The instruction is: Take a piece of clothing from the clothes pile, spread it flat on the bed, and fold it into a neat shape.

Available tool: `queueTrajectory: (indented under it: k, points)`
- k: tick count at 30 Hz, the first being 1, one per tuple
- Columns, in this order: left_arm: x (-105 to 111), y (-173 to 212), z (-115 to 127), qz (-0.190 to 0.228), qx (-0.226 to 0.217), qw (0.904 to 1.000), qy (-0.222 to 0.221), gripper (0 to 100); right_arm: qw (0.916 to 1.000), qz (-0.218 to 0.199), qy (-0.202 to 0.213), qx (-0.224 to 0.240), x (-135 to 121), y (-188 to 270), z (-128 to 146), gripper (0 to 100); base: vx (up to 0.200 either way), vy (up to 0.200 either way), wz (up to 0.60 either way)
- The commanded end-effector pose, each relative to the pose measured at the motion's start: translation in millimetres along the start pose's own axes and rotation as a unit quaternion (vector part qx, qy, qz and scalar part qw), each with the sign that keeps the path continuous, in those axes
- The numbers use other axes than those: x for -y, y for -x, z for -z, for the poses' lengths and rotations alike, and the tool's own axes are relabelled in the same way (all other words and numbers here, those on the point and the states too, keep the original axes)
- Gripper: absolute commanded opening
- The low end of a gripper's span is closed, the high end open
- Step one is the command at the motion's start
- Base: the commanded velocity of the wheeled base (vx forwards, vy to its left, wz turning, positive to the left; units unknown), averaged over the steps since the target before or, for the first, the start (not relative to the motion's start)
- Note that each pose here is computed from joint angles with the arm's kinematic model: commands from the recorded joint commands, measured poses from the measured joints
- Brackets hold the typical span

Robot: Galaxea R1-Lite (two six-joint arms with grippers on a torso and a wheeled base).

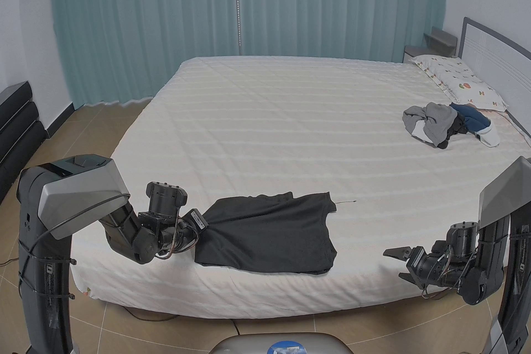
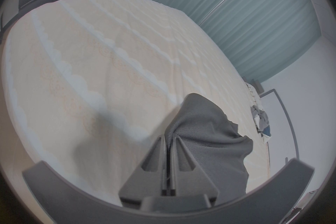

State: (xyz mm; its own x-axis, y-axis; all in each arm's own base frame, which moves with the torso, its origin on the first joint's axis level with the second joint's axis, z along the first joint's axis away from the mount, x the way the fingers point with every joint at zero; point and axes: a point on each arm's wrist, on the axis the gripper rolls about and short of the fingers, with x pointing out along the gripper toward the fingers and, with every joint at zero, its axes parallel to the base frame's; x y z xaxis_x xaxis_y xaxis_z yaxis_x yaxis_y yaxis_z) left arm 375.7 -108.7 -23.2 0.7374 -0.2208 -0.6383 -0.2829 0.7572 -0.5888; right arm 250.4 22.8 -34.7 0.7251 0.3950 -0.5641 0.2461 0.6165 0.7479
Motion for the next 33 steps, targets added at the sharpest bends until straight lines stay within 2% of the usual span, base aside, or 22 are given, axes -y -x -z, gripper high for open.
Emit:
queueTrajectory:
  k: [1, 2, 7, 10, 13, 16, 19, 25, 29, 33]
  points:
    - [2, 1, 4, -0.006, -0.004, 1.0, -0.004, 0, 1.0, -0.003, 0.002, 0.002, -1, 0, 0, 100, 0.0, 0.0, 0.0]
    - [3, 1, 9, -0.014, -0.007, 0.9998, -0.007, 100, 1.0, -0.003, 0.002, 0.002, -1, 0, 0, 100, 0.0, 0.0, 0.0]
    - [5, 2, 15, -0.025, -0.003, 0.9996, -0.014, 100, 1.0, -0.003, 0.002, 0.002, -1, 0, 0, 100, 0.0, 0.0, 0.0]
    - [10, 1, 11, -0.017, 0.007, 0.9997, -0.013, 100, 1.0, -0.003, 0.002, 0.002, -1, 0, 0, 100, 0.0, 0.0, 0.0]
    - [15, -1, 1, 0.0, 0.027, 0.9996, -0.008, 100, 1.0, -0.003, 0.002, 0.003, -1, -1, 0, 100, 0.0, 0.0, 0.0]
    - [24, -6, -14, 0.036, 0.06, 0.9974, 0.016, 100, 1.0, -0.003, 0.002, 0.003, -1, -1, 0, 100, 0.0, 0.0, 0.0]
    - [29, -10, -18, 0.05, 0.068, 0.9963, 0.019, 100, 1.0, -0.004, 0.002, 0.003, -1, -1, -1, 100, 0.0, 0.0, 0.0]
    - [30, -30, -9, 0.055, 0.06, 0.9966, 0.006, 100, 0.9999, 0.001, 0.004, 0.01, -1, -3, -1, 100, 0.0, 0.0, 0.0]
    - [28, -40, 1, 0.049, 0.053, 0.9968, -0.035, 100, 1.0, 0.003, 0.004, 0.008, -1, -4, 1, 100, 0.0, 0.0, 0.0]
    - [33, -44, 1, 0.054, 0.06, 0.9961, -0.037, 100, 1.0, 0.003, 0.004, 0.008, -1, -4, 1, 100, 0.0, 0.0, 0.0]
